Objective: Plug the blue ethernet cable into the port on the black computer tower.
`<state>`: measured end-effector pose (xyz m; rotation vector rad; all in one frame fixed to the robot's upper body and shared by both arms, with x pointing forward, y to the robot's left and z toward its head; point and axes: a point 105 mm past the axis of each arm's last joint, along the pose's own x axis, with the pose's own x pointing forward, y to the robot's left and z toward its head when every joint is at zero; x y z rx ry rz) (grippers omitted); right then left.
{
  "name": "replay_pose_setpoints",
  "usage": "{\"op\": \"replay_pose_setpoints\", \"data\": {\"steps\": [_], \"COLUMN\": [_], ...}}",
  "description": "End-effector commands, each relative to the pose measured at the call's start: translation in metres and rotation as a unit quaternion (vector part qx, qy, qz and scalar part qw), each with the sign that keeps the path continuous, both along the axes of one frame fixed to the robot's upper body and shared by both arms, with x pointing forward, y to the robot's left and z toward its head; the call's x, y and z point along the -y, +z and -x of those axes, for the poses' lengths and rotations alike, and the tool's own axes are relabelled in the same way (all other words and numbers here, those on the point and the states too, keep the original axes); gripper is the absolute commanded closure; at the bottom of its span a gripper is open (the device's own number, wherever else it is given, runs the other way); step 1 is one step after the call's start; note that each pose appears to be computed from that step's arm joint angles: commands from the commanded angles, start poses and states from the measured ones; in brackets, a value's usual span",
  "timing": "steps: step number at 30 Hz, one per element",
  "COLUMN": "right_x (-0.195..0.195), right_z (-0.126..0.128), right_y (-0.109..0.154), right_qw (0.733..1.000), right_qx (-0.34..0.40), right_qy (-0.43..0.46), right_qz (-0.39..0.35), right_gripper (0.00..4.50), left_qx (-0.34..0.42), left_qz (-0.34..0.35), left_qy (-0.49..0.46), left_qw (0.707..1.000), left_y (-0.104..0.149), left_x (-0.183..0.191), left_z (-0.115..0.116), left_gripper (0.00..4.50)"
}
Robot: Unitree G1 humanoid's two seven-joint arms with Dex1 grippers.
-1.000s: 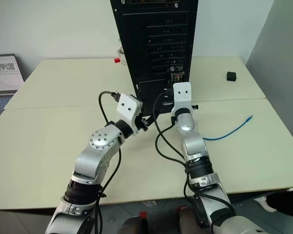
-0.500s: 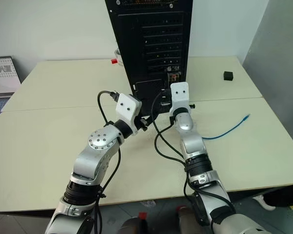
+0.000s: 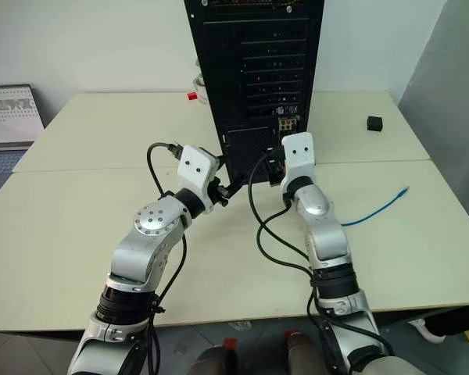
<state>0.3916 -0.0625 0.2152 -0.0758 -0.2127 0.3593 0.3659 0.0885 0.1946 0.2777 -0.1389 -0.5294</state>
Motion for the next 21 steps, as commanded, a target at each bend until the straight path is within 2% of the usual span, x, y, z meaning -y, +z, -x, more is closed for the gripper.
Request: {"op": "replay_pose_setpoints", "data": {"steps": [1, 5, 9, 16, 21], "right_x": [0.02, 0.055, 0.083, 0.111, 0.116], "right_z": [0.017, 0.023, 0.029, 0.04, 0.042], "right_y": [0.016, 0.016, 0.021, 0.025, 0.032], "right_qw": [0.998, 0.994, 0.985, 0.969, 0.966], "right_qx": [0.023, -0.01, -0.01, -0.007, -0.001], "right_qy": [0.053, 0.099, 0.14, 0.21, 0.223], "right_qz": [0.039, 0.052, 0.098, 0.131, 0.134], "right_gripper": [0.27, 0.27, 0.27, 0.27, 0.27], "left_qx": [0.012, 0.01, 0.011, 0.004, 0.01], "left_qz": [-0.014, -0.02, -0.025, -0.043, -0.046], "left_qy": [0.001, -0.018, -0.034, -0.057, -0.048], "left_qw": [1.0, 1.0, 0.999, 0.997, 0.998], "left_y": [0.012, 0.016, 0.019, 0.021, 0.027], "left_x": [-0.005, -0.003, -0.002, -0.008, -0.018], "left_z": [-0.002, -0.003, -0.004, -0.003, -0.006], "left_gripper": [1.63, 1.63, 1.63, 1.63, 1.63]}}
